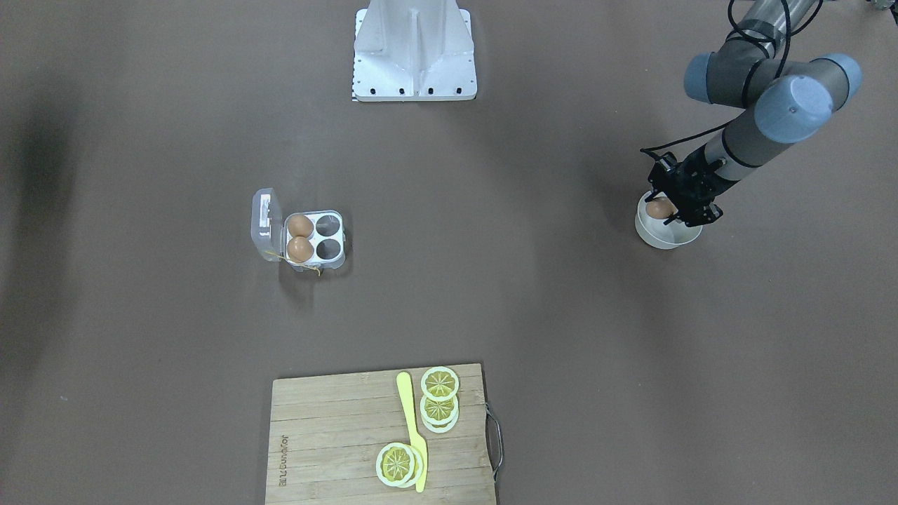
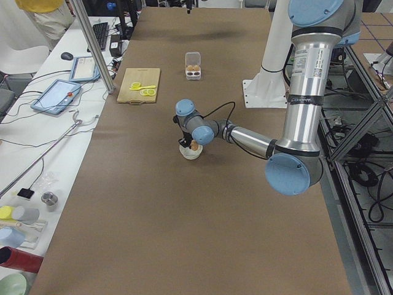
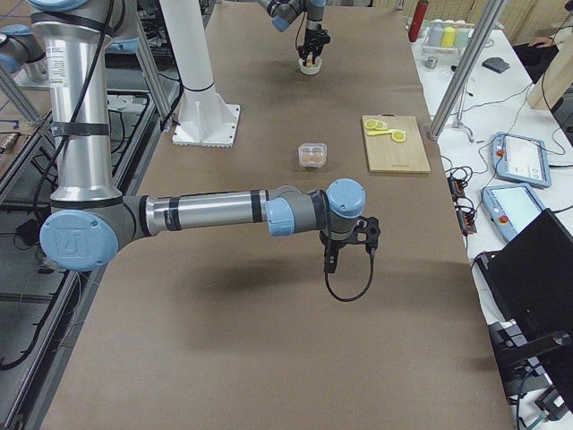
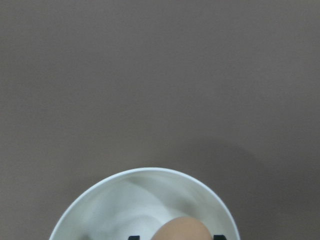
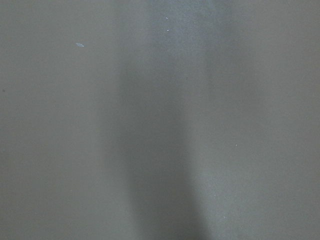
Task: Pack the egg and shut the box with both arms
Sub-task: 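Lift the egg with the left gripper and carry it to the egg box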
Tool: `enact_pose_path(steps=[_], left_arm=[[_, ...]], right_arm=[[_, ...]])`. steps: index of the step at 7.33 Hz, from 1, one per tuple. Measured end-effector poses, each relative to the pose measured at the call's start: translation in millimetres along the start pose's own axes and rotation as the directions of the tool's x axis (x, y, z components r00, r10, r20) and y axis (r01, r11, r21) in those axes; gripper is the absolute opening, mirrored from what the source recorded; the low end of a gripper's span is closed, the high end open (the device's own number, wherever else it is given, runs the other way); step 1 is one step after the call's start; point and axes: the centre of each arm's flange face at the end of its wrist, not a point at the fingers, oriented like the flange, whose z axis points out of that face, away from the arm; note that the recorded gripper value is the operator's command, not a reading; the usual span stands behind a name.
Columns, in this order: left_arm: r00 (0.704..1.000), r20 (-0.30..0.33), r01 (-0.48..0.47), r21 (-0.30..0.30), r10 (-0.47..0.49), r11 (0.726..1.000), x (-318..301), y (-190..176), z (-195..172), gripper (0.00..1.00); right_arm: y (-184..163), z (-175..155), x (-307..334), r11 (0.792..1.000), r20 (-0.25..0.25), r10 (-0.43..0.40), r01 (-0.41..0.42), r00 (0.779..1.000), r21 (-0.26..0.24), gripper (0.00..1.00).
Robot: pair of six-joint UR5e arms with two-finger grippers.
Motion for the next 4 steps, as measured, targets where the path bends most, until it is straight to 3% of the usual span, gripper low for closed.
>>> enact_pose_path(steps=[4], left_arm=[[0.995,-0.046,0.093,0.06,-0.09,0.994,18,-44,-19,0.4]], right_arm=[[1,1,2,1.0,0.001,0.003,-0.003,1.0,-0.003,1.0]])
